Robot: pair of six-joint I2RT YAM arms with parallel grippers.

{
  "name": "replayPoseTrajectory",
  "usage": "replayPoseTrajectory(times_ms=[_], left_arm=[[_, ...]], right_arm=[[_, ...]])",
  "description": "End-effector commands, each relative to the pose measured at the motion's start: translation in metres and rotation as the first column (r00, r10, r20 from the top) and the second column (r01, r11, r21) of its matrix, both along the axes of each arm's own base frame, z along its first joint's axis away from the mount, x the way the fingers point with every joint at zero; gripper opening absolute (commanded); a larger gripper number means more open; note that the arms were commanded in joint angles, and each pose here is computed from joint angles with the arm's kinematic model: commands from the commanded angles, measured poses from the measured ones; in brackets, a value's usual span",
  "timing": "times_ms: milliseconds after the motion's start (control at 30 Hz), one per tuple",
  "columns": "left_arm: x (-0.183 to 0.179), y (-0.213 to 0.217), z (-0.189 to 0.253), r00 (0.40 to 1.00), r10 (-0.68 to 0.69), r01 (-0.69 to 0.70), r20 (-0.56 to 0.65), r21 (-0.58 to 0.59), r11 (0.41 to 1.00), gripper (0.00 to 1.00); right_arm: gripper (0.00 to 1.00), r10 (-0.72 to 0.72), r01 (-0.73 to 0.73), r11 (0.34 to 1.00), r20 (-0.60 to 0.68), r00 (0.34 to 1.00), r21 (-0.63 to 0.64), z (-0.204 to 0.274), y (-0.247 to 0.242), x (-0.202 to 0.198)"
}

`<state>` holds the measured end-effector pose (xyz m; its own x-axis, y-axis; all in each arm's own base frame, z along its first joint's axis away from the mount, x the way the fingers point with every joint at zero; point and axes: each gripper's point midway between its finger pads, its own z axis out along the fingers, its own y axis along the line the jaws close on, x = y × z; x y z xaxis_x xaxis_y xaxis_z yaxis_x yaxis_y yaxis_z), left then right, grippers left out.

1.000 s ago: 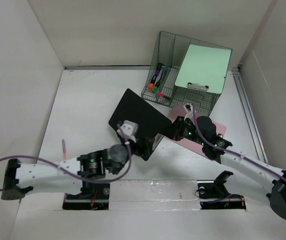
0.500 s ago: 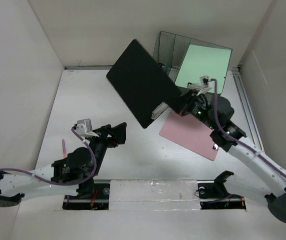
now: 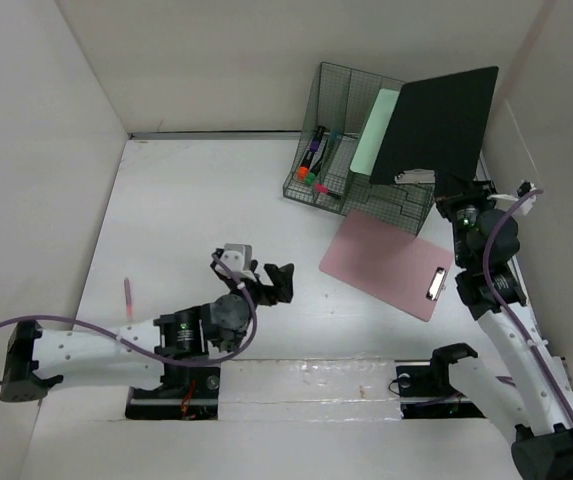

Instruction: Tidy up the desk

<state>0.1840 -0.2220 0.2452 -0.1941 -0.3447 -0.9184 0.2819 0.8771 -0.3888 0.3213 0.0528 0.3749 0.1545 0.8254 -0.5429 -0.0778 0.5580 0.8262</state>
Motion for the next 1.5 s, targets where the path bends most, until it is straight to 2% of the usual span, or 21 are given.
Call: replayPoseTrajectory(times_ms=[0, 267, 433, 567, 700, 833, 1033, 1467], left_arm=[[-0.003, -0.022, -0.008, 0.997, -0.072, 0.072, 0.006, 0.005, 0.997, 0.80], [-0.008, -0.049, -0.030, 0.987, -0.160, 0.160, -0.007, 0.054, 0.986, 0.80], [-0.009, -0.068, -0.053, 0.976, -0.216, 0.217, -0.022, 0.122, 0.968, 0.82], [-0.011, -0.093, -0.083, 0.963, -0.258, 0.269, -0.077, 0.220, 0.938, 0.82], [-0.012, -0.110, -0.096, 0.954, -0.280, 0.299, -0.109, 0.266, 0.916, 0.82], [-0.014, -0.114, -0.096, 0.948, -0.300, 0.318, -0.107, 0.258, 0.912, 0.82], [-0.015, -0.117, -0.095, 0.944, -0.316, 0.330, -0.095, 0.250, 0.910, 0.82], [-0.016, -0.123, -0.102, 0.938, -0.327, 0.346, -0.115, 0.259, 0.902, 0.82]], right_arm=[[0.00, -0.079, 0.067, 0.986, 0.076, 0.994, 0.153, 0.014, -0.021, 0.003], [0.00, -0.008, 0.003, 0.982, 0.024, 1.000, 0.188, -0.020, -0.009, 0.022], [0.00, 0.039, -0.040, 0.982, 0.009, 0.999, 0.187, -0.034, 0.001, 0.028], [0.00, 0.071, -0.065, 0.982, -0.025, 0.997, 0.179, -0.046, 0.008, 0.035], [0.00, 0.071, -0.075, 0.977, 0.023, 0.997, 0.199, -0.037, 0.005, 0.031], [0.00, 0.008, -0.030, 0.982, 0.116, 0.993, 0.189, -0.002, -0.014, 0.010], [0.00, 0.008, -0.036, 0.983, 0.155, 0.988, 0.182, 0.020, -0.016, 0.002], [0.00, 0.083, -0.098, 0.972, 0.080, 0.993, 0.215, -0.025, 0.001, 0.035]])
